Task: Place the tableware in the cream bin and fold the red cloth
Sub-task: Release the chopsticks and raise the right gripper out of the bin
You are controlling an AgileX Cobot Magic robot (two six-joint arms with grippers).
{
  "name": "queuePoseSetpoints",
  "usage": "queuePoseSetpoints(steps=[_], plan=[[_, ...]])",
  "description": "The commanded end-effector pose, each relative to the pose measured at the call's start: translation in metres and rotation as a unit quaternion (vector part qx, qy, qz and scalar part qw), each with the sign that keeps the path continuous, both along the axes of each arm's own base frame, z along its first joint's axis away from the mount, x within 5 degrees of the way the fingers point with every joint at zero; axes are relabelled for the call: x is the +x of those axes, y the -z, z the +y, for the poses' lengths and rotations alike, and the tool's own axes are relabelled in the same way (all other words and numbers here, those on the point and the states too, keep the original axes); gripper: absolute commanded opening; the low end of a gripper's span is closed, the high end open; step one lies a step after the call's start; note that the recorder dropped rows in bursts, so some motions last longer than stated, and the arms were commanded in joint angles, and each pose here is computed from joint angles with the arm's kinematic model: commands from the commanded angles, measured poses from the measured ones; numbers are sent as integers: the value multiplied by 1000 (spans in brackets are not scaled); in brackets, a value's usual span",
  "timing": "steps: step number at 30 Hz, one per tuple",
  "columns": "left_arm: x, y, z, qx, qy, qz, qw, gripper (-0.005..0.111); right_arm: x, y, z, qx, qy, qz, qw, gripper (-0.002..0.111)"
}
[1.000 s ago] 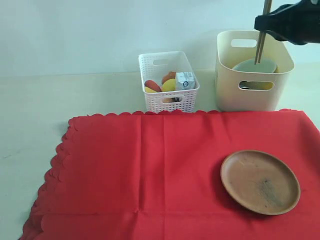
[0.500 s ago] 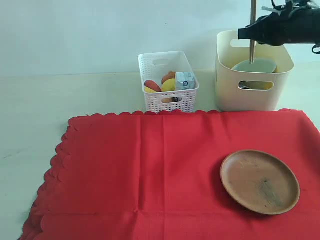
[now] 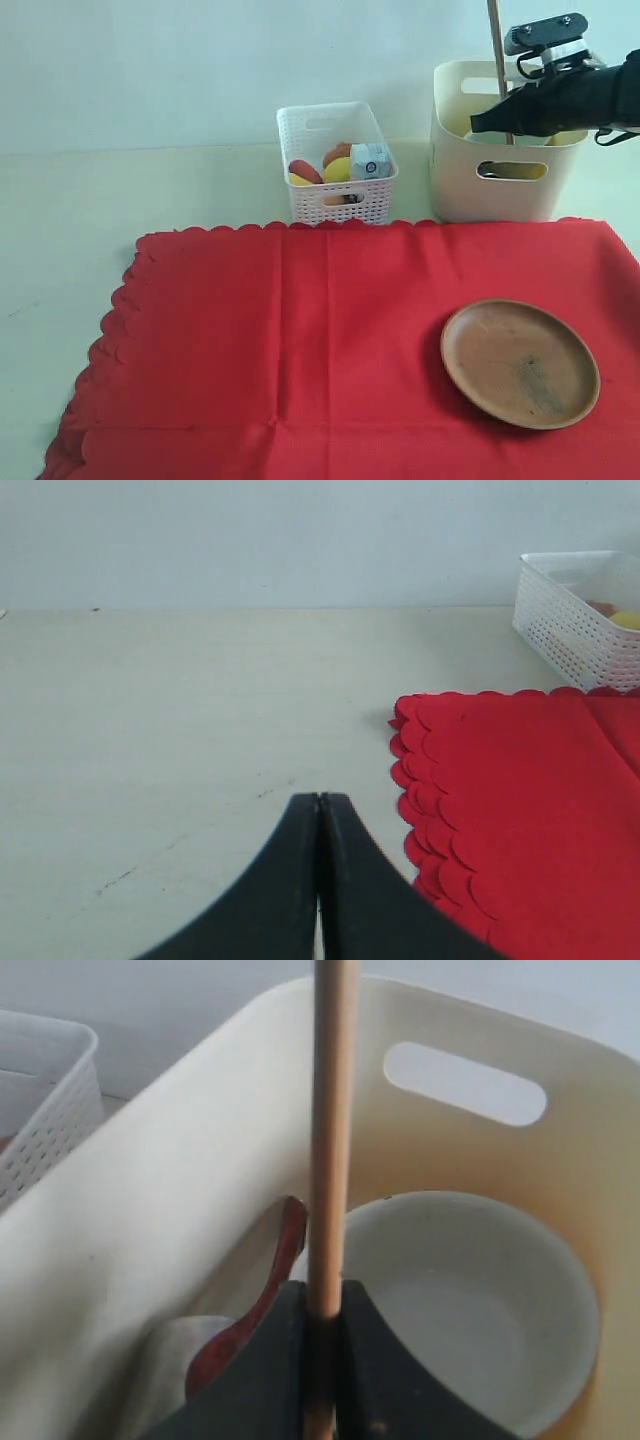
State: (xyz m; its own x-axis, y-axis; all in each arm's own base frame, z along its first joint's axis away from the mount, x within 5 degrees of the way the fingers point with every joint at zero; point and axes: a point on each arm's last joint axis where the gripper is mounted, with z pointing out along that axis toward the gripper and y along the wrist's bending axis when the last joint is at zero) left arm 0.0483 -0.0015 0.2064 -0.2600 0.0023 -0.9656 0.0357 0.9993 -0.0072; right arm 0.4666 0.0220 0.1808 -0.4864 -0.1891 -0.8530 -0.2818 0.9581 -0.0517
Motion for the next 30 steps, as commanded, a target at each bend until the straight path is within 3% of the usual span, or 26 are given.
queuePoseSetpoints(steps=[1,6,14,21,23,28,30], plan=[[0,0,0,-2,0,-7,1000,0,1,-2,-3,-17,1,-6,1000,0],[0,0,0,-2,0,-7,1000,0,1,-2,-4,-19,7,-4,1000,0],[0,0,0,-2,0,-7,1000,0,-10,19,-19,-55,84,44,994,0],[0,0,0,-2,0,-7,1000,0,-18,30,-13,-32,57,59,996,0],[0,0,0,-2,0,-7,1000,0,-17,29,-11,-28,52,58,997,6],[0,0,0,-2,0,-7,1000,0,-17,22,2,16,-8,40,999,48],[0,0,0,-2,0,-7,1000,0,-19,12,7,32,-30,27,999,59]])
